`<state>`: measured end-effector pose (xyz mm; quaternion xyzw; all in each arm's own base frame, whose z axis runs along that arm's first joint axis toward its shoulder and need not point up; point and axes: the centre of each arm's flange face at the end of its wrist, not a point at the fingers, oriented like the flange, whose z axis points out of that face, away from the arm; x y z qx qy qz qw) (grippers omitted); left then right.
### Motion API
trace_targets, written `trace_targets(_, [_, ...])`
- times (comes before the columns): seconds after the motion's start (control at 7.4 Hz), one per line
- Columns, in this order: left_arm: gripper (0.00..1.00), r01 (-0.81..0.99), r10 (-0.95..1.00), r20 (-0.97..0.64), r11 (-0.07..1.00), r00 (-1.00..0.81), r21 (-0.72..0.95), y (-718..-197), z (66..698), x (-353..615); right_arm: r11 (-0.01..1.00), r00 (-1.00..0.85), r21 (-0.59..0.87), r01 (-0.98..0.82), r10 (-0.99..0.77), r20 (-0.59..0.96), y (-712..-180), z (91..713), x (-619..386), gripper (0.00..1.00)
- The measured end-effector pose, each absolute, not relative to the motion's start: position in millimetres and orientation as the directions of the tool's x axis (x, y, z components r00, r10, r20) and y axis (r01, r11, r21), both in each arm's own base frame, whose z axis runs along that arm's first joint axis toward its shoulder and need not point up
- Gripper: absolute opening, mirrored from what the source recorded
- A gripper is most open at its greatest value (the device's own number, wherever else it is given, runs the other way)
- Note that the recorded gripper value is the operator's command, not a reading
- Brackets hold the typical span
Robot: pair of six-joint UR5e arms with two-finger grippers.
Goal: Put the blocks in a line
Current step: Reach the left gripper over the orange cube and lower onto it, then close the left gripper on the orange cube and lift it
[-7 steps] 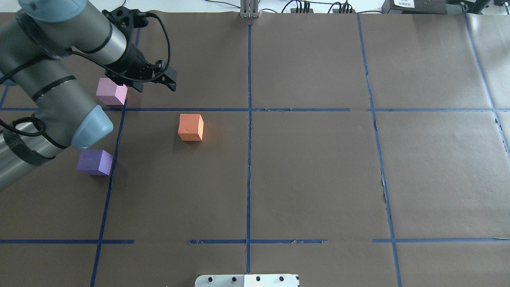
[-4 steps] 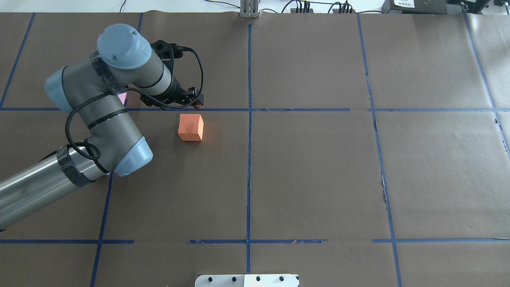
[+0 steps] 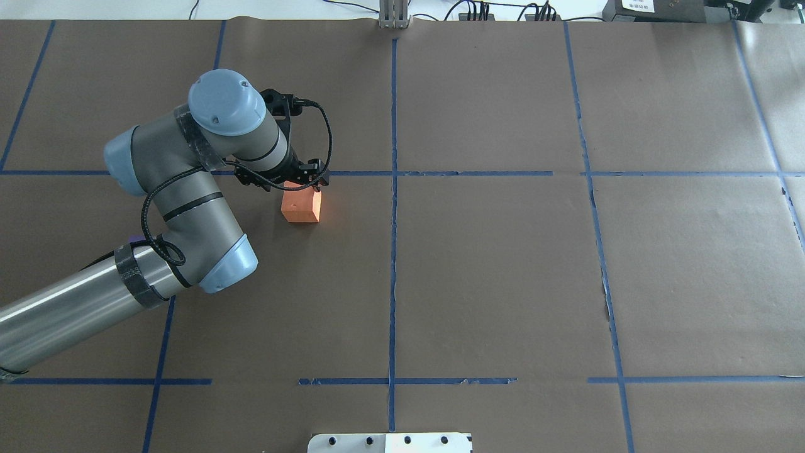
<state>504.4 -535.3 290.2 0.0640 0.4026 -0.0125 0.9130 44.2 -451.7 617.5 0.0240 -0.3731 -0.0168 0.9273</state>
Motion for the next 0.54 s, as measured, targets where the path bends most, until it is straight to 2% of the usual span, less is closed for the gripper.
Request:
trace_targets(0.14, [0.98,0.069,0.026,-0.733,0.993,0.68,0.1,-536.1,298.6,514.2,0.998,0.721,0.057,0.013,-0.049,0.691,-451.7,617.6,44.2,1.0])
trace_targets(0.27, [0.41,0.063,0.027,-0.731,0.993,0.682,0.096,-536.5,306.4,521.8,0.998,0.721,0.057,0.013,-0.049,0.691,-451.7,617.7,44.2,1.0])
trace_targets(0.41, [0.18,0.059,0.03,-0.732,0.994,0.68,0.095,-536.6,308.0,525.4,0.998,0.721,0.057,0.013,-0.049,0.691,-451.7,617.7,44.2,1.0])
trace_targets(0.54, [0.15,0.054,0.033,-0.735,0.994,0.677,0.095,-536.8,306.1,526.9,0.998,0.721,0.057,0.013,-0.049,0.691,-451.7,617.7,44.2,1.0])
